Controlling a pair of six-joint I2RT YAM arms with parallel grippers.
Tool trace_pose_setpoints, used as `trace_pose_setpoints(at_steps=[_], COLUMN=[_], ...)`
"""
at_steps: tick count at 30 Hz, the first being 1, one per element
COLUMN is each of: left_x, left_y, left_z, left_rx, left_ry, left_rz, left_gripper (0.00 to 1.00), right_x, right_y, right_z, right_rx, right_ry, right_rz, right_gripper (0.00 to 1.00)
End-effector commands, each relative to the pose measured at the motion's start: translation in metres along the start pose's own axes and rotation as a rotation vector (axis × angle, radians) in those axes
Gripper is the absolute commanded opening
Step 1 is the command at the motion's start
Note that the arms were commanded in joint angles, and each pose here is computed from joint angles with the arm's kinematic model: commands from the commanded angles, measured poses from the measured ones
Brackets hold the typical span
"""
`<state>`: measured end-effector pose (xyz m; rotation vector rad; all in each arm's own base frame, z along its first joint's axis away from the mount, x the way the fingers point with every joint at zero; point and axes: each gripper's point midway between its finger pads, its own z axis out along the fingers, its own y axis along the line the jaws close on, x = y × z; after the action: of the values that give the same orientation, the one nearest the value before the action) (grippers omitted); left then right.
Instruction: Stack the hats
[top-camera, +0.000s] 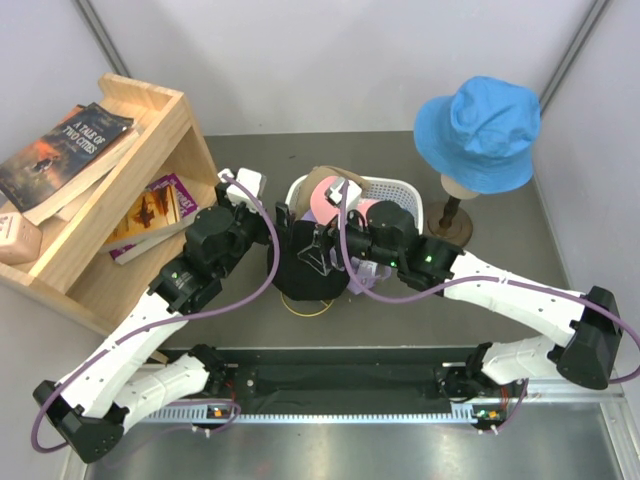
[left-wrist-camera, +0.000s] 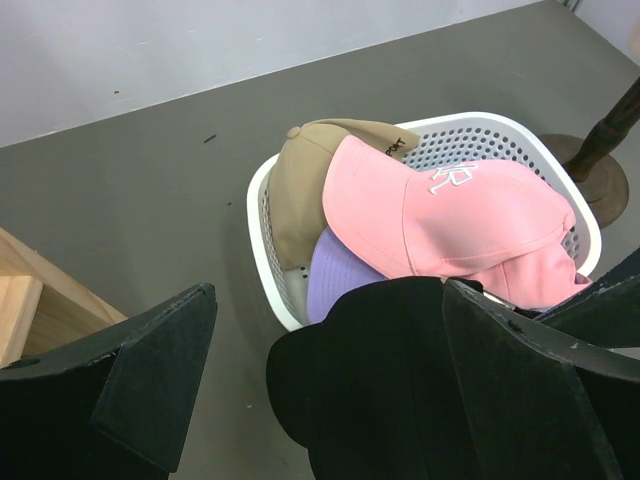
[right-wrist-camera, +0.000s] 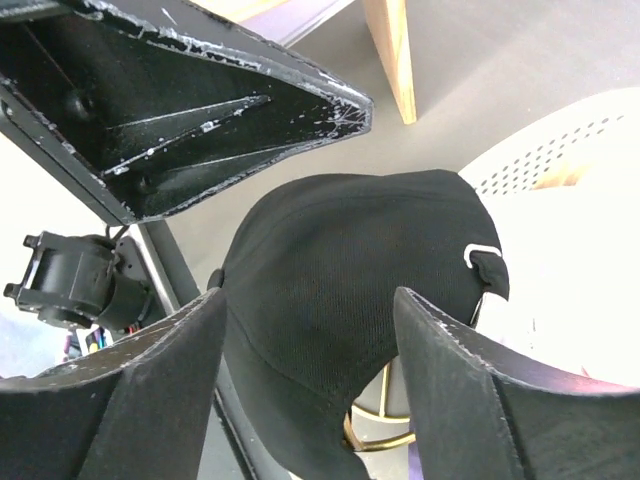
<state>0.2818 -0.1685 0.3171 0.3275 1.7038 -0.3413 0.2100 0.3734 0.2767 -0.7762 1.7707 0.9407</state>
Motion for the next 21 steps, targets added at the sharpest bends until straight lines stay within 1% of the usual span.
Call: trace_pose_setpoints(at_steps=[1, 6, 11, 15, 18, 21], left_x=[-0.013, -0.013, -0.014, -0.016, -0.017, -0.018], left_y=[0.001, 0.002, 0.005, 0.009, 0.011, 0.011], left_z=[0.0, 0.0, -0.001, -0.005, -0.006, -0.006], left_rx=[-0.007, -0.011, -0.023, -0.044, -0.052, -0.05], left_ry=[-0.054, -0.056, -0.061, -0.071, -0.079, -0.084], left_rz=[-0.019, -0.02, -0.015, -0.012, -0.011, -0.01], left_gripper=[0.99, 0.99, 0.99, 0.99, 0.99, 0.99], right_x=[-0.015, -0.021, -0.043, -0.065, -0.067, -0.056], right_y=[0.006, 0.006, 0.001, -0.017, -0.043, -0.069], right_z=[-0.006, -0.008, -0.028, -0.054, -0.067, -0.072], right_rx=[-0.005, 0.0, 0.046, 0.159, 0.244, 0.303], right_ry=[-0.054, -0.072, -0.134, -0.203, -0.212, -0.191], right_rz=[-0.018, -0.019, -0.027, -0.037, -0.024, 0.008], right_gripper=[0.69, 0.7, 0.72, 0.74, 0.74, 0.74])
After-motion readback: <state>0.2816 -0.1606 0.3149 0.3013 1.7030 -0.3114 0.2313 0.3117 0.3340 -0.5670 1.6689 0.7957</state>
